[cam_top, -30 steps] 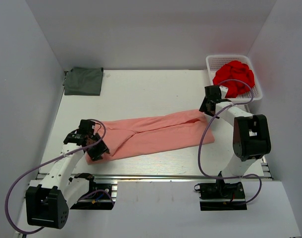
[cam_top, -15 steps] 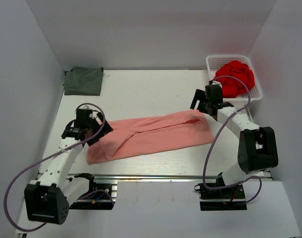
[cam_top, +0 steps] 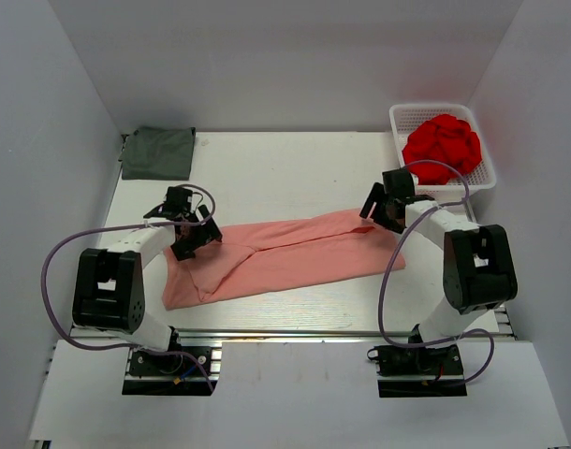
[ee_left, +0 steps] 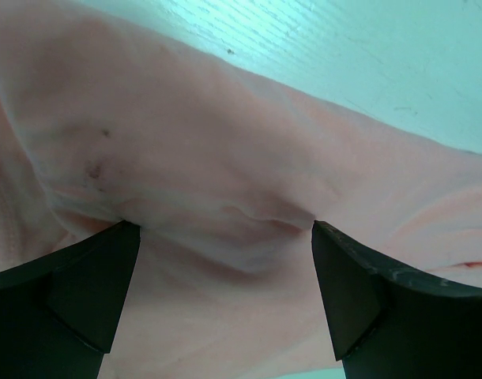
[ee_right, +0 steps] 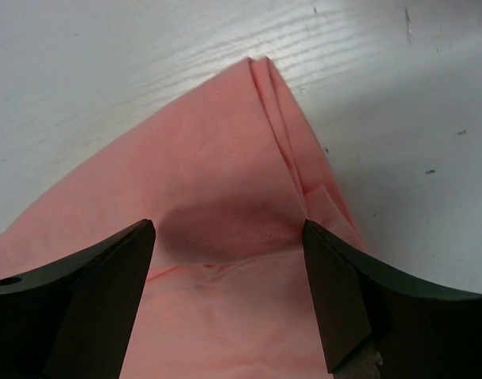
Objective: Fold and stack the t-shirts
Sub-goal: Fold the other side of the tshirt into a rectangle
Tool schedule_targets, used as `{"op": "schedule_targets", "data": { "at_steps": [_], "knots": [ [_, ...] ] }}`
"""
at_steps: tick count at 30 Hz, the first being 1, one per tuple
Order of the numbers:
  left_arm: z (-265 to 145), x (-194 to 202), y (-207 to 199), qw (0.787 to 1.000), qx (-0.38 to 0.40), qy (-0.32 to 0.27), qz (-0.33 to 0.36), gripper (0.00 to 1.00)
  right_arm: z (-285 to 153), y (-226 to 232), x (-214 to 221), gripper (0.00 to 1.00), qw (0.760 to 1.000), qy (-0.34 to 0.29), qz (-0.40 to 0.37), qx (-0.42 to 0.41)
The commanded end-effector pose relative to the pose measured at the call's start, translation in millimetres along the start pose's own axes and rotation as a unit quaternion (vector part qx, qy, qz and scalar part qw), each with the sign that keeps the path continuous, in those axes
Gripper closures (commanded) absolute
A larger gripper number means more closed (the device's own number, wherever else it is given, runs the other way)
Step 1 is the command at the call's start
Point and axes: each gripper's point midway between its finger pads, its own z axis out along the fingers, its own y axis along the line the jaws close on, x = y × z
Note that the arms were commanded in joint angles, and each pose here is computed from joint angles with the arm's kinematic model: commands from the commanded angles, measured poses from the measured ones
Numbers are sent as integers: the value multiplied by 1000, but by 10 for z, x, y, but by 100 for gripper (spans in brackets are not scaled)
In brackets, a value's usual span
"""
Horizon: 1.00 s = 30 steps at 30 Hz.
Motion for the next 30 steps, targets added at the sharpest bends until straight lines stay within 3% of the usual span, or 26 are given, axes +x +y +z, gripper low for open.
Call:
{"op": "schedule_targets", "data": {
  "at_steps": [1,8,20,21,23,29,30],
  "knots": [
    [-44,-234,35,999,-20,-43,5,0,51,-84,15,20,999,11,42,29],
    [72,-148,139,999,-43,-26,5,0,101,-223,85,33,996,28,72,47],
    [93,-141,172,998,-50,-25,14,0,60,-323,131,33,996,41,62,52],
    [93,-141,172,998,-50,-25,14,0,56,-307,131,41,996,41,60,46],
    [96,-151,146,999,-43,-26,14,0,78,-255,99,47,997,34,61,32],
    [106,-117,173,999,-46,-22,19,0,19,-123,-62,96,998,11,60,5],
    [106,-117,173,999,-46,-22,19,0,2,-117,-108,100,998,4,58,5]
  ]
}}
